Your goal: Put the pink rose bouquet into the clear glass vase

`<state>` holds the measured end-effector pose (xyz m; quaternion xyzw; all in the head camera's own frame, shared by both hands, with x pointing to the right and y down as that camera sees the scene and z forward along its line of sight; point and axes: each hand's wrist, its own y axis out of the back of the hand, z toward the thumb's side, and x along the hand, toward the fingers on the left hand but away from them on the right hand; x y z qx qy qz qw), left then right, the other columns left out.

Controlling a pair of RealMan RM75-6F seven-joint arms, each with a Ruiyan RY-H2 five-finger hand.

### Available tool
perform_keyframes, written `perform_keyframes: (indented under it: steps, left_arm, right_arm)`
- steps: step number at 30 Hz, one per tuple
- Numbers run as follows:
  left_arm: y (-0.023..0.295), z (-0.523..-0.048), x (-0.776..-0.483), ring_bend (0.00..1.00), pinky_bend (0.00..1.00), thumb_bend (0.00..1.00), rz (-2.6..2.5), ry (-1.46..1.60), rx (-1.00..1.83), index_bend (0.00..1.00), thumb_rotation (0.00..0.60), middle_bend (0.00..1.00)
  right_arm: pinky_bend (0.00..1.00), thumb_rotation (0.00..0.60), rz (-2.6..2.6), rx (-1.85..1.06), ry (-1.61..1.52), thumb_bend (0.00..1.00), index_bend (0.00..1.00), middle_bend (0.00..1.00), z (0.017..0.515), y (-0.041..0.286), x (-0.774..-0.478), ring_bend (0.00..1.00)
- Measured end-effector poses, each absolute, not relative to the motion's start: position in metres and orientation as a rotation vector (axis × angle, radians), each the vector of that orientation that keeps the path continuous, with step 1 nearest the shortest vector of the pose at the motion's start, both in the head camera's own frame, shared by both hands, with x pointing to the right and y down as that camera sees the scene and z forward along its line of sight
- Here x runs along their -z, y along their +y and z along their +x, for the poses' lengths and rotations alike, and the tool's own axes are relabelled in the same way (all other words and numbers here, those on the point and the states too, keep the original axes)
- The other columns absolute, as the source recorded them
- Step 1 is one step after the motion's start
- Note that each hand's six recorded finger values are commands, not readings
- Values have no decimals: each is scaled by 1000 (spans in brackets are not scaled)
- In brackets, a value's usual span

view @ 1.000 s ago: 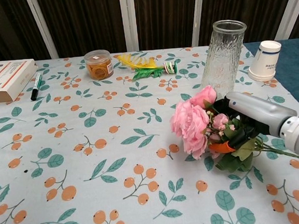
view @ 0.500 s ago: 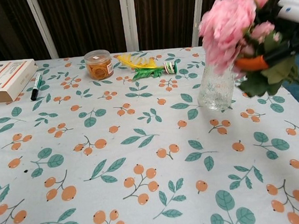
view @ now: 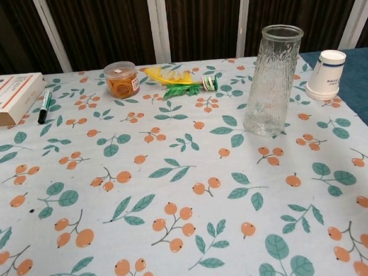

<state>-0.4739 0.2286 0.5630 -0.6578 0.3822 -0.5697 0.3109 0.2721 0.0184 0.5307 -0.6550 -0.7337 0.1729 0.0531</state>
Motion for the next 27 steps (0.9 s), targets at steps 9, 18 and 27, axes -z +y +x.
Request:
perform_keyframes:
  steps: [9, 18, 27]
  left_arm:
    - [229, -475, -564, 0, 0, 0, -1747, 1012, 1514, 0, 600, 0]
    - [228, -479, -564, 0, 0, 0, -1750, 1030, 1526, 0, 600, 0]
    - [228, -481, -563, 0, 0, 0, -1753, 1035, 1534, 0, 600, 0]
  right_arm:
    - [372, 600, -2048, -283, -2325, 311, 508, 539, 231, -24, -535, 551]
    - [372, 600, -2052, -243, -2339, 310, 504, 539, 200, -56, -546, 550]
    - [372, 600, -2047, -284, -2361, 310, 503, 539, 200, -56, -567, 550]
